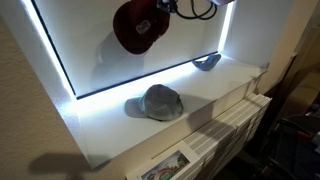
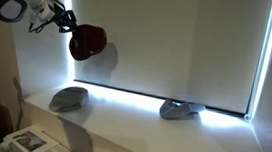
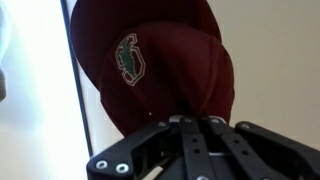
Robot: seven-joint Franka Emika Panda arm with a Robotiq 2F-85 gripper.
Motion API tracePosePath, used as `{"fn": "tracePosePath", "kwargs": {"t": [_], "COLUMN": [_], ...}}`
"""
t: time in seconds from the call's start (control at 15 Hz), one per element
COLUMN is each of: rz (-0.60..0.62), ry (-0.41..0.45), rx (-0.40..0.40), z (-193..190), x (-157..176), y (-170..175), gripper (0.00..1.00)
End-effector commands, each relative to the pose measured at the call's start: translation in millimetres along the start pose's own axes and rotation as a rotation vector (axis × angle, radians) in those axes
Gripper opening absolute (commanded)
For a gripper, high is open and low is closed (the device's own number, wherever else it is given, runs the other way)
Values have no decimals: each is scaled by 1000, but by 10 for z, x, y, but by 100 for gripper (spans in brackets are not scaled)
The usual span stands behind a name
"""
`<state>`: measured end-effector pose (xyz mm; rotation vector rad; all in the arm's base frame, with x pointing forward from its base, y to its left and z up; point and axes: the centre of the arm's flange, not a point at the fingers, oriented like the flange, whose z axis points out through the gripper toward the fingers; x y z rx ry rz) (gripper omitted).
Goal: Move the maroon cap to the left on the gray cup
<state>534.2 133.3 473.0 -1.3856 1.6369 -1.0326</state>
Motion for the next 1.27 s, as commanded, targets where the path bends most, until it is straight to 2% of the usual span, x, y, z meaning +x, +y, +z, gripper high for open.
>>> {"fn": "tracePosePath", "kwargs": {"t": [0.0, 0.07, 0.13, 0.27, 0.47, 0.6, 0.73, 0.87, 1.07, 1.13, 1.2], "rz": [-32, -39, -44, -36, -17, 9, 45, 138, 279, 200, 225], "ry": [57, 71, 76, 76, 92, 106, 142, 249, 322, 291, 316], "rx": [-87, -137, -182, -266, -345, -362, -330, -299, -314, -306, -306], "z": [705, 791, 883, 1026, 1210, 1276, 1254, 1282, 1325, 1214, 1234], "x": [3, 45, 111, 272, 482, 594, 753, 1061, 1663, 1294, 1461], "y": [541, 700, 871, 1249, 1669, 1746, 1716, 1640, 1574, 1370, 1360], "gripper": [1, 31, 32, 44, 67, 81, 95, 100, 100, 100, 100]}}
